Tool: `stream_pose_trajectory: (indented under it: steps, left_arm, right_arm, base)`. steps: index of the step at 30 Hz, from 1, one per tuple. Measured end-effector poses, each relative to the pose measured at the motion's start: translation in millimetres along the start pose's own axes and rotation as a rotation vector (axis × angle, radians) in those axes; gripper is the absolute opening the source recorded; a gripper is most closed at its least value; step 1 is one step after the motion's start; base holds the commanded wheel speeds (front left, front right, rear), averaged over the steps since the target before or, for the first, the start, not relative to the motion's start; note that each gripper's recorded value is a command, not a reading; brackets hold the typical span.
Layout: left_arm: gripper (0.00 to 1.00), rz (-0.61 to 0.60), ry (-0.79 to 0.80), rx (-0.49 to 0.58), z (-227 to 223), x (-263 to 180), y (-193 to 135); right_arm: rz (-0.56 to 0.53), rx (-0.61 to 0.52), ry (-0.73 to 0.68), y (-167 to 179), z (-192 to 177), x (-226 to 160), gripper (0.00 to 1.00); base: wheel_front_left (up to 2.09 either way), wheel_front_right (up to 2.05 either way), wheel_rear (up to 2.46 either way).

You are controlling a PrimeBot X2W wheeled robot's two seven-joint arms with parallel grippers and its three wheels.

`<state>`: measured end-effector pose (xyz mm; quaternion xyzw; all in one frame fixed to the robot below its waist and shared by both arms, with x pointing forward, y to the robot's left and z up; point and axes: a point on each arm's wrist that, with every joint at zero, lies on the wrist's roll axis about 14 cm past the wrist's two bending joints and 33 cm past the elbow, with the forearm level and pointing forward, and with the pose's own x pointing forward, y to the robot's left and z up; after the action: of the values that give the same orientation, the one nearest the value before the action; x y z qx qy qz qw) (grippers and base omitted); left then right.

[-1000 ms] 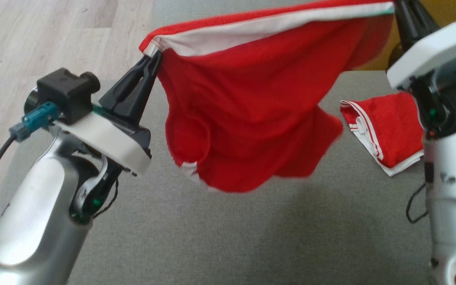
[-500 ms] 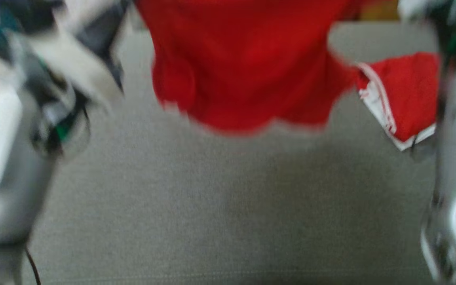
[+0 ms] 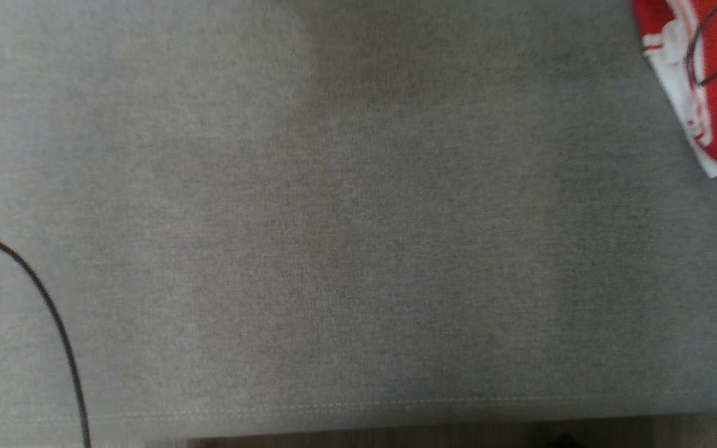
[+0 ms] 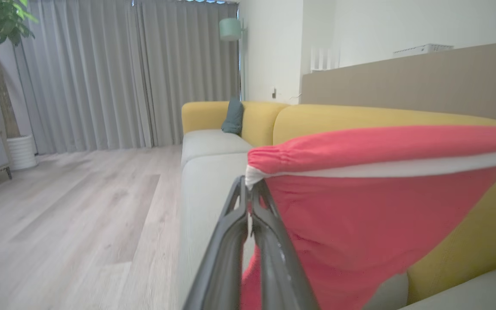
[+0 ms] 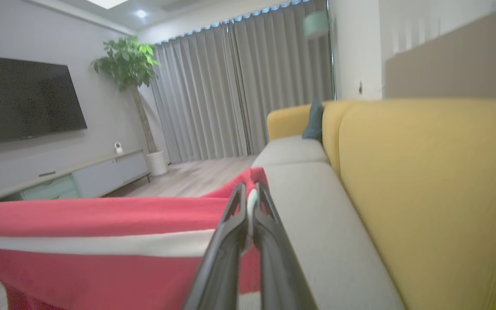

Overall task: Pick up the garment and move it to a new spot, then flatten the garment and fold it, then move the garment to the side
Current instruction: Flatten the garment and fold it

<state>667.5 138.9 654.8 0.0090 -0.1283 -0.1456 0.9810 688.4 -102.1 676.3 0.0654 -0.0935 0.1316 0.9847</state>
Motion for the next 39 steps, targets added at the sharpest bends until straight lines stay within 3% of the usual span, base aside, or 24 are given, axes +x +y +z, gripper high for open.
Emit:
stream_pose_trajectory:
  steps: [5,10,15,21,26,39]
  left_arm:
    - [0.0,0.02,0.13,-0.059,-85,-10,-6]
    - [0.0,-0.001,0.247,-0.091,-135,-38,-24]
    - [0.0,-0.067,0.392,-0.11,-179,-92,-52]
    - [0.0,-0.183,0.516,-0.054,-204,-157,-79]
    - [0.0,-0.205,0.578,-0.058,-208,-198,-84]
    - [0.0,-0.328,0.588,-0.046,-189,-242,-121]
  right_arm:
    - [0.009,0.033,0.175,0,-95,-4,0.0]
    - [0.017,0.042,0.346,7,-170,-29,0.0]
    - [0.045,-0.007,0.519,16,-219,-70,0.0]
    - [0.08,-0.063,0.686,26,-241,-114,0.0]
    - [0.094,-0.111,0.842,25,-254,-161,0.0]
    - [0.104,-0.161,0.985,2,-220,-220,0.0]
  base:
    - [0.0,0.0,0.0]
    - [0.0,0.0,0.0]
    - [0.0,0.0,0.0]
    - [0.0,0.0,0.0]
    - [0.0,0.0,0.0]
    - [0.0,0.0,0.0]
